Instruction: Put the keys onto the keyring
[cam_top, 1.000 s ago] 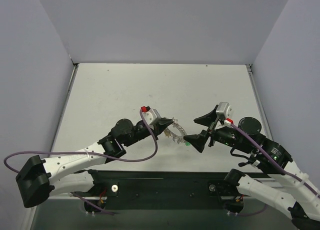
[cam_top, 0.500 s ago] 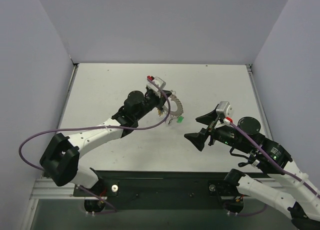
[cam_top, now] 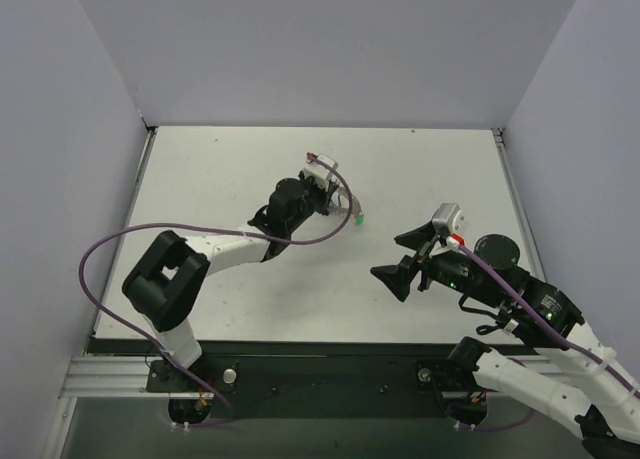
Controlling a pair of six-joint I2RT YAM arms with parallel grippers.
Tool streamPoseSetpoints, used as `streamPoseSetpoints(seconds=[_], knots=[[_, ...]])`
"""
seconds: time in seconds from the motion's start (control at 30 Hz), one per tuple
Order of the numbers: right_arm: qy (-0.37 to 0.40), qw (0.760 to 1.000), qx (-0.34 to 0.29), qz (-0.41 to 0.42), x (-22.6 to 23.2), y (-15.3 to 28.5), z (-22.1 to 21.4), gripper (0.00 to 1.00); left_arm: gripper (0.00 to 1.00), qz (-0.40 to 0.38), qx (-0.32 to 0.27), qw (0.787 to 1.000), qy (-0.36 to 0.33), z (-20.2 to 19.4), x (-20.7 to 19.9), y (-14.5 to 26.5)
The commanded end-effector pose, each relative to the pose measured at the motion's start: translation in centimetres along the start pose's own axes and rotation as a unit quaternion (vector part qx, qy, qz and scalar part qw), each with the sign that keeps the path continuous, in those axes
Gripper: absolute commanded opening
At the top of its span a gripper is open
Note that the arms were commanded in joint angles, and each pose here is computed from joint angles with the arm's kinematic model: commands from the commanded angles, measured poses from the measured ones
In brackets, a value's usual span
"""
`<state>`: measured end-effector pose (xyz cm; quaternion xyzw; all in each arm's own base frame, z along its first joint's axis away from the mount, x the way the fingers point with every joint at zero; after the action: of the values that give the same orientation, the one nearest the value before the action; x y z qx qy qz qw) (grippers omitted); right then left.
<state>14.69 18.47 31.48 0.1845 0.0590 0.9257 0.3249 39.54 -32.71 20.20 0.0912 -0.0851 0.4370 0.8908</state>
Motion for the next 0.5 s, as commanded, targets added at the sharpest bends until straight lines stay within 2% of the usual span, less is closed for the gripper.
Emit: streamPoseSetpoints(seconds=[0.0,0.27,0.47], knots=[[-0.013,1.0,-0.008,-0.01,-0.4,0.1,-0.1,0.79,0.0,0.022,-0.049,0.996,0.073,-0.7,-0.3,1.6],[-0.029,1.0,0.007,-0.005,-0.2,-0.3,-0.9,0.79,0.0,0.009,-0.006,0.996,0.088,-4.6,-4.0,4.3],[-0.037,0.999,0.013,-0.002,-0.1,-0.3,-1.2,0.79,0.0,0.007,0.004,0.995,0.095,-5.7,-5.8,6.2]])
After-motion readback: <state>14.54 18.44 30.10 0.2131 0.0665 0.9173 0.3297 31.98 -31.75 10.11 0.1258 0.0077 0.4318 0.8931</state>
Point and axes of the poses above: each gripper's point midway between its finger pads, its own y axis back along the fingers, its own x axis along the line the jaws close on, z = x × y, the point moved 2 cm from there along y, back along the fingers, and after that the axes turned 15 degrees about -y, right-handed, at the moved point
